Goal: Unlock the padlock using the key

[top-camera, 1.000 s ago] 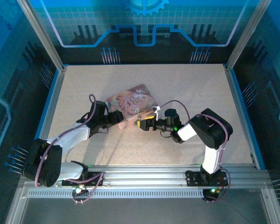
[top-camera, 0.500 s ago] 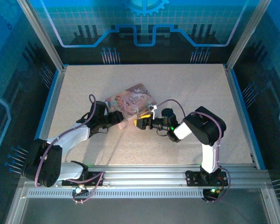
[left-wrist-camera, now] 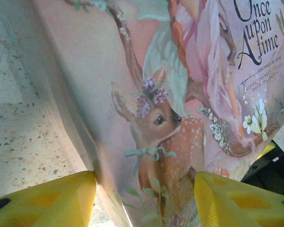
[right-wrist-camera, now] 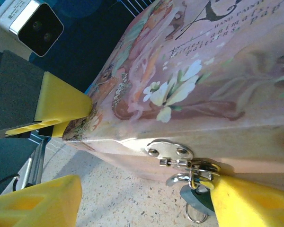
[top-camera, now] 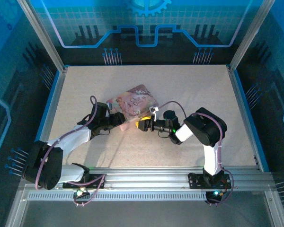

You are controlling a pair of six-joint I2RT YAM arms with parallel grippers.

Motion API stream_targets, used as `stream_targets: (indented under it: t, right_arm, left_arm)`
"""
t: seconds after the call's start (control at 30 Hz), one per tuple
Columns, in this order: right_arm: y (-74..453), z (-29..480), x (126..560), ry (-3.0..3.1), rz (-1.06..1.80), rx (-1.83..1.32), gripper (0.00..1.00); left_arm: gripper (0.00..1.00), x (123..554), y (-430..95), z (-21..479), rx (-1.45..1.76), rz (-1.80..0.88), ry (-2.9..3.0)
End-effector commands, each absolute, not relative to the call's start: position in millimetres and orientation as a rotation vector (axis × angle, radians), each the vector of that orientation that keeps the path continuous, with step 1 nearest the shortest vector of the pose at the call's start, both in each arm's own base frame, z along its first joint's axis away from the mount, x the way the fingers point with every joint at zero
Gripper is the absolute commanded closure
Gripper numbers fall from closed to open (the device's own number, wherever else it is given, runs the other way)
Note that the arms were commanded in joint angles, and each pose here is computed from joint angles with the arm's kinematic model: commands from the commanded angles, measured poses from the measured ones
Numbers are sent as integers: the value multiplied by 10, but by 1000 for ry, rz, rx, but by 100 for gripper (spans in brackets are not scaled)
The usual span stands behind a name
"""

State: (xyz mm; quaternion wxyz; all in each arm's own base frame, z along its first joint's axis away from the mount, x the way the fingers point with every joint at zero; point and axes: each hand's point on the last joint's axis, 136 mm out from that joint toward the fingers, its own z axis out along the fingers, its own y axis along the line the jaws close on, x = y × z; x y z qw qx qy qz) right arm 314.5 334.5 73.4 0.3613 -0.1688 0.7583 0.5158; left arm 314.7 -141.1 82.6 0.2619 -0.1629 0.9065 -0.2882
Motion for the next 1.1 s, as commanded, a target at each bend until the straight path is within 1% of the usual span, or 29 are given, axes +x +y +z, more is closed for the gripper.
stream_targets:
  t: [0.0, 0.4, 0.47, 0.77, 1.07]
  right_arm:
    - [3437, 891, 3087, 1857, 1364, -505, 29]
    - [3481, 965, 2992, 1794, 1379, -584, 38]
    - [3487, 961, 2968, 1791, 1375, -599, 42]
    - [3508, 903, 2881, 1785, 1349, -650, 48]
    - [3502, 931, 2786, 1744, 1348, -693, 57]
  left_arm:
    - [42, 3011, -1401, 692, -465, -762, 2509]
    - [42, 3013, -1411, 693, -465, -762, 2509]
    - [42, 3010, -1415, 689, -464, -762, 2511]
    - [42, 3006, -1422, 668, -464, -760, 2517]
    - [42, 3008, -1430, 656, -466, -764, 2517]
